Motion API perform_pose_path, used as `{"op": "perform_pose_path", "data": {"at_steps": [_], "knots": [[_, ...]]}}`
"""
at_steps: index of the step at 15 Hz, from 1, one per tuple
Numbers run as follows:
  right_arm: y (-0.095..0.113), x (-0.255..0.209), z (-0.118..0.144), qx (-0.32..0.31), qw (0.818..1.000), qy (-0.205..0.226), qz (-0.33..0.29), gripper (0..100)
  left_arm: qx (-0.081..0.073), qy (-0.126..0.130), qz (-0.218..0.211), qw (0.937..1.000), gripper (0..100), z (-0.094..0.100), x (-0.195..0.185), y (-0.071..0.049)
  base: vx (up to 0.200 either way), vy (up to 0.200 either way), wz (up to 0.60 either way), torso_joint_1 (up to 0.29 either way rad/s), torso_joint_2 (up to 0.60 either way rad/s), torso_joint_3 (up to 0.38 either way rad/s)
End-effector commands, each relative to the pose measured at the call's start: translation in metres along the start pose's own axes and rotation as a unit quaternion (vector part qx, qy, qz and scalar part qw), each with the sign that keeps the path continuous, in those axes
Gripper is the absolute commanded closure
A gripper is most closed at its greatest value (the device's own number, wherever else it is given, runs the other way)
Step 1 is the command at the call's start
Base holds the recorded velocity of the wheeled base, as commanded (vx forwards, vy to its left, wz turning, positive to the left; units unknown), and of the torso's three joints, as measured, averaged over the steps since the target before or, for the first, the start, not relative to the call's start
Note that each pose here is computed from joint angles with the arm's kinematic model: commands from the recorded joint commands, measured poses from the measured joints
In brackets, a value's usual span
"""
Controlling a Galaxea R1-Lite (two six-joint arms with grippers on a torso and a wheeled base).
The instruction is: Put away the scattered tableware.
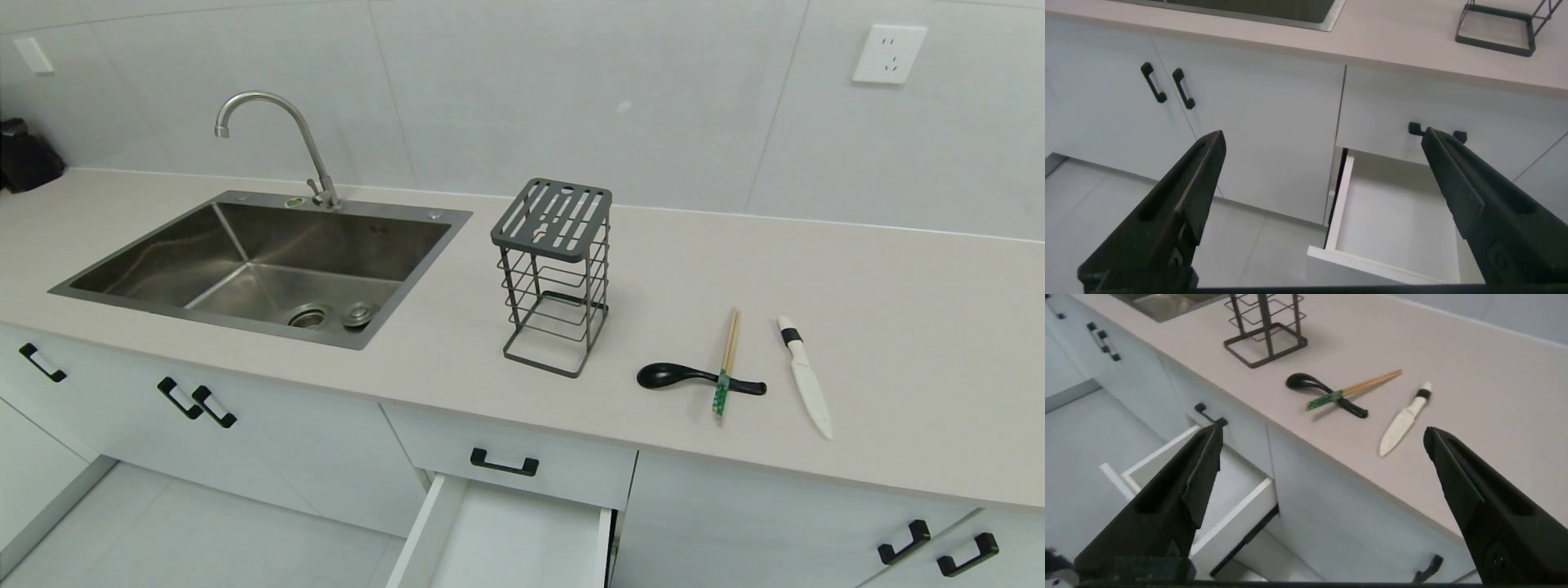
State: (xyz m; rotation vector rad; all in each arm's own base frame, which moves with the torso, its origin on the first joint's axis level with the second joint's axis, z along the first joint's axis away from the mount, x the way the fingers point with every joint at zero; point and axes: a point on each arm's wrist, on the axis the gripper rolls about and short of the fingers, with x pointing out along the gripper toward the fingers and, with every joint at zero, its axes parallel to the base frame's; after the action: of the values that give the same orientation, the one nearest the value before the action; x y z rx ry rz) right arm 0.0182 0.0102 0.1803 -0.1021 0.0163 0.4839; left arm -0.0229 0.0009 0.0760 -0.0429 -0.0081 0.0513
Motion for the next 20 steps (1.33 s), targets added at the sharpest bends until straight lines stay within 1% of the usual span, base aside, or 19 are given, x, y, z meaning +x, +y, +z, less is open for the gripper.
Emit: {"op": "perform_pose_path", "data": {"at_steps": [1, 3, 6, 9, 13, 18, 20], "knots": [[-0.01, 0.036, 0.014, 0.013, 0.997, 0.055, 0.053, 0, 0.0, 0.0, 0.0, 1.0, 0, 0.0, 0.0, 0.0, 0.0, 0.0, 0.0, 0.0, 0.0, 0.0], [-0.013, 0.05, 0.014, -0.014, 0.995, 0.075, 0.063, 0, 0.0, 0.0, 0.0, 1.0, 0, 0.0, 0.0, 0.0, 0.0, 0.0, 0.0, 0.0, 0.0, 0.0], [-0.017, 0.062, 0.02, -0.035, 0.993, 0.084, 0.07, 0, 0.0, 0.0, 0.0, 1.0, 0, 0.0, 0.0, 0.0, 0.0, 0.0, 0.0, 0.0, 0.0, 0.0], [-0.017, 0.067, 0.02, -0.038, 0.992, 0.092, 0.08, 0, 0.0, 0.0, 0.0, 1.0, 0, 0.0, 0.0, 0.0, 0.0, 0.0, 0.0, 0.0, 0.0, 0.0], [-0.017, 0.092, 0.036, -0.04, 0.988, 0.096, 0.111, 0, 0.0, 0.0, 0.0, 1.0, 0, 0.0, 0.0, 0.0, 0.0, 0.0, 0.0, 0.0, 0.0, 0.0], [-0.022, 0.114, 0.036, -0.021, 0.985, 0.125, 0.114, 0, 0.0, 0.0, 0.0, 1.0, 0, 0.0, 0.0, 0.0, 0.0, 0.0, 0.0, 0.0, 0.0, 0.0], [-0.023, 0.124, 0.045, 0.037, 0.985, 0.127, 0.11, 0, 0.0, 0.0, 0.0, 1.0, 0, 0.0, 0.0, 0.0, 0.0, 0.0, 0.0, 0.0, 0.0, 0.0]]}}
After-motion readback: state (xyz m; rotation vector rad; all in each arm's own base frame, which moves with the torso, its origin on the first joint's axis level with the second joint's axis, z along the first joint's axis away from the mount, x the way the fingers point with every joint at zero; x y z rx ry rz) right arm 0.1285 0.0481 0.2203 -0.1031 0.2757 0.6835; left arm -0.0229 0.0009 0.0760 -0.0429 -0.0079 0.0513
